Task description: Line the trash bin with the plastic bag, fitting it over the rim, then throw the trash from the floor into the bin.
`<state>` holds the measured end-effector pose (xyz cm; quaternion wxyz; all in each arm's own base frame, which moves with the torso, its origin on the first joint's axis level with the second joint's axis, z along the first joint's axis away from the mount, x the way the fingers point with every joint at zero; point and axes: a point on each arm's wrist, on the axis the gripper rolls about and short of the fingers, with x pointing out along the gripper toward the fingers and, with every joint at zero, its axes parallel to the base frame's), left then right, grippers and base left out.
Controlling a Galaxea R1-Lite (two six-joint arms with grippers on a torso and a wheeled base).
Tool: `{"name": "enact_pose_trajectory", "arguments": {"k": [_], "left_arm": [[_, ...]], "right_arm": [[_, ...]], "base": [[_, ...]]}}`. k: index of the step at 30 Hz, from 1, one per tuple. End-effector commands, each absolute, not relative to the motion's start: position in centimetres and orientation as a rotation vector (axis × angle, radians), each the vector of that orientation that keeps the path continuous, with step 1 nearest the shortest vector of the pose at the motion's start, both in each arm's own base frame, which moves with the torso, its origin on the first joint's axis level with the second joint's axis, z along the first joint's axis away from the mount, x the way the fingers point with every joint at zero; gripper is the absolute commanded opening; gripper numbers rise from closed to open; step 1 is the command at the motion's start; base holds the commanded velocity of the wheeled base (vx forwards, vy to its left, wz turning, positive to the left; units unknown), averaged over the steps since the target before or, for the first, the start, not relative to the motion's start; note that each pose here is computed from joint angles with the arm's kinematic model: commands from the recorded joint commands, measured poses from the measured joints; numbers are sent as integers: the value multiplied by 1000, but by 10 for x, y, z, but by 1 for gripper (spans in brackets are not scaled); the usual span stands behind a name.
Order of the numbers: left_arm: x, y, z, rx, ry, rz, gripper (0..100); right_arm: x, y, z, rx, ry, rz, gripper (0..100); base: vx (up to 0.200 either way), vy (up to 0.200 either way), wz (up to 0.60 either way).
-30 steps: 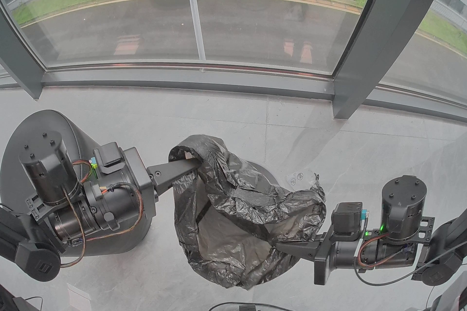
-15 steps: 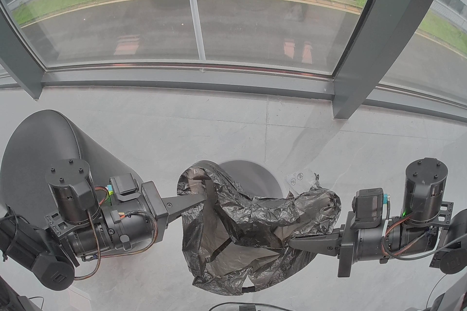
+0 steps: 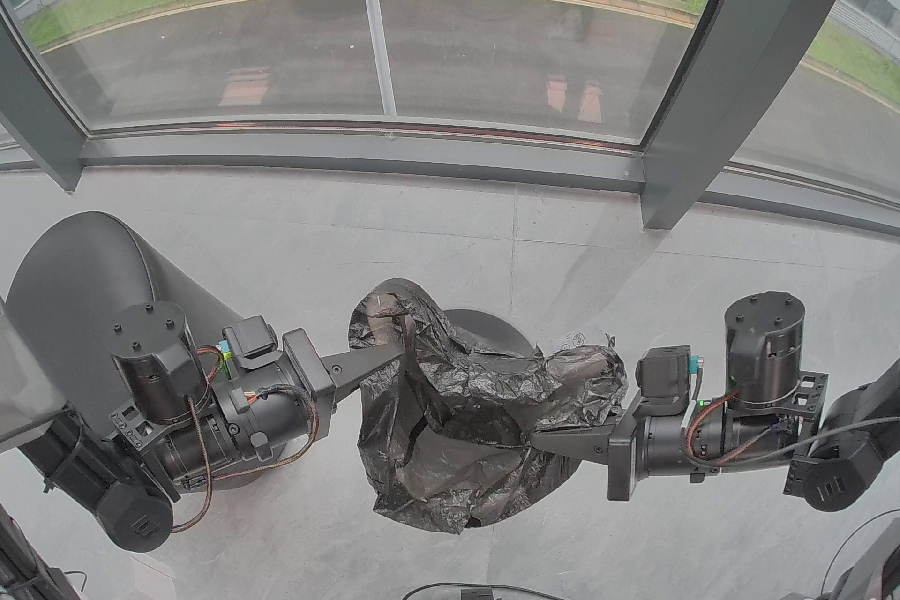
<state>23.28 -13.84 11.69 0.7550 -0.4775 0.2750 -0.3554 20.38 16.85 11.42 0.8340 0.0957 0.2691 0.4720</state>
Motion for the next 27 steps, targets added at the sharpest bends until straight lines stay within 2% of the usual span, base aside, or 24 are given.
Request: {"name": "enact_pose_trajectory", "arguments": {"k": [1, 5, 12, 19, 27], "left_arm": [[247, -137, 96, -1048, 619, -737, 0], [250, -132, 98, -1049, 611, -772, 0], [263, -130, 90, -1053, 615, -752, 0], [275, -134, 77, -1053, 637, -732, 0], [281, -136, 67, -1053, 659, -719, 0]], "right_arm": [[231, 181, 93, 193, 591, 974, 0], [250, 190, 88, 211, 541, 971, 0], [267, 201, 65, 210, 567, 960, 0], [279, 198, 52, 228, 519, 943, 0], [284, 189, 36, 230, 561, 907, 0]], "base": [[0, 0, 0], [0, 0, 0], [0, 0, 0], [0, 0, 0], [0, 0, 0]]}}
